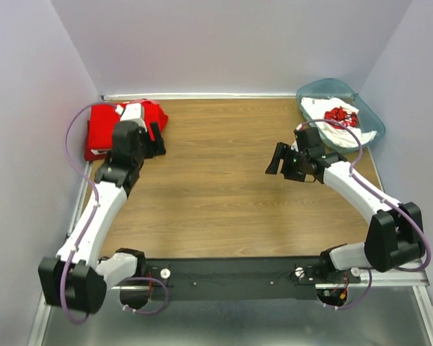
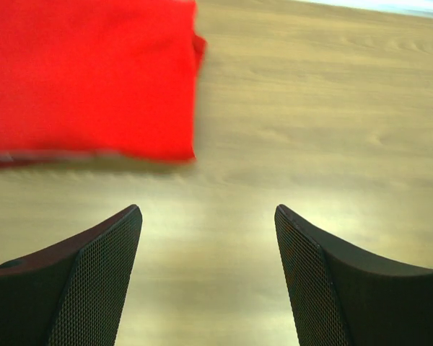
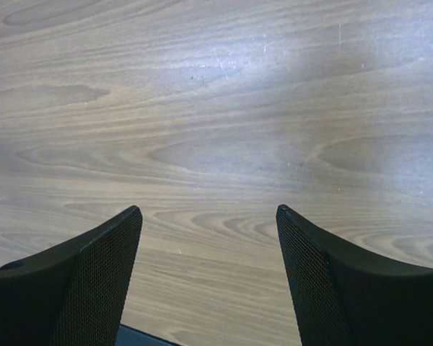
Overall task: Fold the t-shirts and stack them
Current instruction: Reset both grippers
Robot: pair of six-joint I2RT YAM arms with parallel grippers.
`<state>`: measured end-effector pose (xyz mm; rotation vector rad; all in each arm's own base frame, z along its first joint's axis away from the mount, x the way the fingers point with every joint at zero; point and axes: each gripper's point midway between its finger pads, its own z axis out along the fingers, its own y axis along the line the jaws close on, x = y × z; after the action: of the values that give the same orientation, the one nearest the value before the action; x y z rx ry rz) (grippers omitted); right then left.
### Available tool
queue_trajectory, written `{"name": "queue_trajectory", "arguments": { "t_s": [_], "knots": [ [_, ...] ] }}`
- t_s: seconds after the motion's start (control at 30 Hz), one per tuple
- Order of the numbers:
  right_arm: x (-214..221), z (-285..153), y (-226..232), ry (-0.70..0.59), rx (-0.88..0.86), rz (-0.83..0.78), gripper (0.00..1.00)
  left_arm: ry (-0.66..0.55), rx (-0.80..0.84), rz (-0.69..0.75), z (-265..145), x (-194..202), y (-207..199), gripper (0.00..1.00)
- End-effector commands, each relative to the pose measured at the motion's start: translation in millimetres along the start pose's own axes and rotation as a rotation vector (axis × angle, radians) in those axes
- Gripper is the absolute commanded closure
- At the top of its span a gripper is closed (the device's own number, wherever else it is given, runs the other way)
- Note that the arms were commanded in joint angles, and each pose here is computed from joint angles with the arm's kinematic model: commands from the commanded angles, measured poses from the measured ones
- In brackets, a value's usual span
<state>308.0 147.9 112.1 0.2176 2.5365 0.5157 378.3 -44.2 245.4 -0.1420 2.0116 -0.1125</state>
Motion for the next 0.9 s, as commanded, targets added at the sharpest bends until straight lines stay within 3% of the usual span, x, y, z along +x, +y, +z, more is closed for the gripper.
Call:
{"name": "queue_trajectory", "arguments": {
  "t_s": [0.0, 0.2, 0.87],
  "knots": [
    [-15, 5, 3, -0.035, 0.010, -0.040, 0.18, -0.127, 0.115, -0.151, -30, 14, -29, 0.18],
    [-19, 14, 10, -0.038, -0.019, -0.029, 0.18, -0.093, 0.167, -0.167, -54, 56, -46, 0.18],
    [-17, 7, -1, -0.110, 0.001, -0.013, 0.18, -0.216, 0.158, -0.142, -63, 38, -40, 0.17]
  ]
}}
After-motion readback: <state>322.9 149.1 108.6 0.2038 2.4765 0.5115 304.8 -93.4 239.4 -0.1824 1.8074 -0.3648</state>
